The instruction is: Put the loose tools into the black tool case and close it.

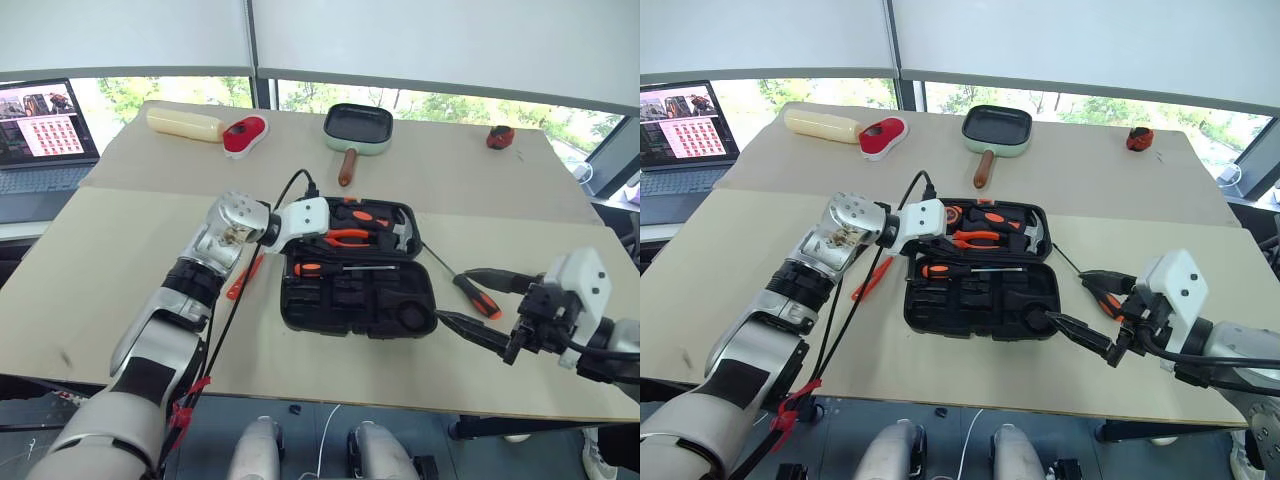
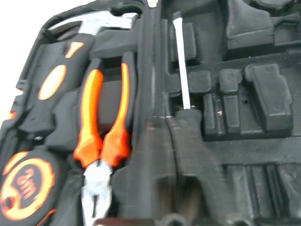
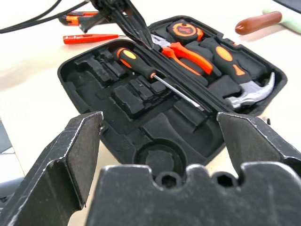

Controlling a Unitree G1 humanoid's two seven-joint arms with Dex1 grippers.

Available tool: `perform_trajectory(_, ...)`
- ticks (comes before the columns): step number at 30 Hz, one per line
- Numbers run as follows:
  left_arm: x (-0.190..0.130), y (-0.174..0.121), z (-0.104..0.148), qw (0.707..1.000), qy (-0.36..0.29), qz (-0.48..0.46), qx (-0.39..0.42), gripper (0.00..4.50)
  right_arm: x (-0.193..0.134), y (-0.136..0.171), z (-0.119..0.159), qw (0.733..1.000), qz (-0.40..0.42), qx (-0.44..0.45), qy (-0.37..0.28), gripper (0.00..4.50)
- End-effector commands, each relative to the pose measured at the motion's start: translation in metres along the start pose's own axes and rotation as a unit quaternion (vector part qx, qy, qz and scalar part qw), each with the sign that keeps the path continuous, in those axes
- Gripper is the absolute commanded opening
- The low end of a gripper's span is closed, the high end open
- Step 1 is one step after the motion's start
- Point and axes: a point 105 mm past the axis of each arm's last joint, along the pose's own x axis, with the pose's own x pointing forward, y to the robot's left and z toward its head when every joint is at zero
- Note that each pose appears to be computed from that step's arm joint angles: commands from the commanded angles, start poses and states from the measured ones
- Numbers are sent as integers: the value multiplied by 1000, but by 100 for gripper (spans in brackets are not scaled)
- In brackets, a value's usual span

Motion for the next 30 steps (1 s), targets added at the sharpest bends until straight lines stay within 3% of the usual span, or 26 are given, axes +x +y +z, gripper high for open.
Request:
perform_trajectory(1, 6, -2, 4, 1000, 4, -11, 16, 5, -2, -3, 8, 1000, -12, -19, -13, 450)
perform_trajectory(15, 32, -26, -33, 993, 86, -53, 63, 5, -2, -4, 5, 1000, -19, -11, -14, 450)
perform_trajectory(21, 25, -9, -19, 998, 50, -25, 40, 5, -7, -12, -4, 998, -59, -11, 4, 450)
perform_trajectory(23, 11, 1, -7, 1000, 0, -7, 6, 5, -20, -22, -12, 995, -102, 3, 17, 450)
perform_trajectory(26, -25, 9, 19, 992, -112, -3, -66, 69, -52, -32, -32, 983, -175, 43, 42, 450)
perform_trajectory(27, -37, 9, 26, 986, -142, -6, -83, 111, -63, -32, -38, 978, -193, 54, 50, 450)
perform_trajectory(30, -59, 4, 36, 974, -184, -13, -128, 215, -84, -29, -48, 971, -219, 70, 68, 450)
